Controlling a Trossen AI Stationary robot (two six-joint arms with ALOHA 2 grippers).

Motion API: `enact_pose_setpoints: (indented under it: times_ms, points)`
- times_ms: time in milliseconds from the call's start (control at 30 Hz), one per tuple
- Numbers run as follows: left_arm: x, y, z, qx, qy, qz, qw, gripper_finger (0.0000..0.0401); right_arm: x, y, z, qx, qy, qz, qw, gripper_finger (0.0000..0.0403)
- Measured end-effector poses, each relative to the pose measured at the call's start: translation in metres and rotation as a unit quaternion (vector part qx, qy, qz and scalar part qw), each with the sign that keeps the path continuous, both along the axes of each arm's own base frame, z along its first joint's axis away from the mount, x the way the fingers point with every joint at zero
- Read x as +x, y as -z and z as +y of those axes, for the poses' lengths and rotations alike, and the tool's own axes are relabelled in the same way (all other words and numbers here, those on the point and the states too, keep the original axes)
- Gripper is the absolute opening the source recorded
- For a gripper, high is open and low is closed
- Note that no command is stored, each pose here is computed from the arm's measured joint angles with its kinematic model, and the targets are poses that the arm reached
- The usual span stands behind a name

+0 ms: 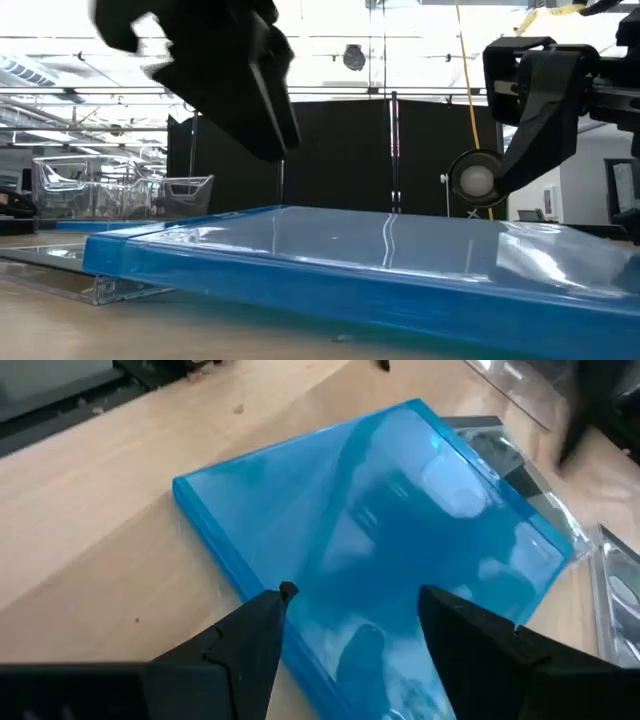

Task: Pick & place jewel cases by type
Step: Put the top blue CD case into the top transparent bin

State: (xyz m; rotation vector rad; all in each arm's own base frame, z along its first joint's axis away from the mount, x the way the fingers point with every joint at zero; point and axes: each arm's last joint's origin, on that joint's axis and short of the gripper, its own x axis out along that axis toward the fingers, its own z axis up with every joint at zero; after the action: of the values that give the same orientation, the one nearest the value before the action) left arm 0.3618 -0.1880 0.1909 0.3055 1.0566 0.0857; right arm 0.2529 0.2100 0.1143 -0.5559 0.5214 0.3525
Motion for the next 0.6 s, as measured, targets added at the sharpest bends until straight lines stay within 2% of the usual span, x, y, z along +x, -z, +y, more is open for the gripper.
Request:
enact_pose_setpoints:
  times_ms: [300, 467, 600]
  points:
    - [-0.017, 0.03, -0.059, -0.034, -0.003, 0.014, 0.999, 0.0308, 0.001, 0.0, -0.001, -0.002, 0.014, -0.004, 1.0, 0.0221]
    - [-0.017, 0.033, -0.084, 0.022, 0.008, 0.025, 0.999, 0.0307, 0.001, -0.001, -0.003, -0.011, 0.032, -0.013, 0.999, 0.0221]
    - [-0.011, 0.03, -0.098, 0.04, 0.014, 0.044, 0.998, 0.0307, 0.001, -0.001, -0.003, 0.005, 0.046, -0.011, 0.999, 0.0221]
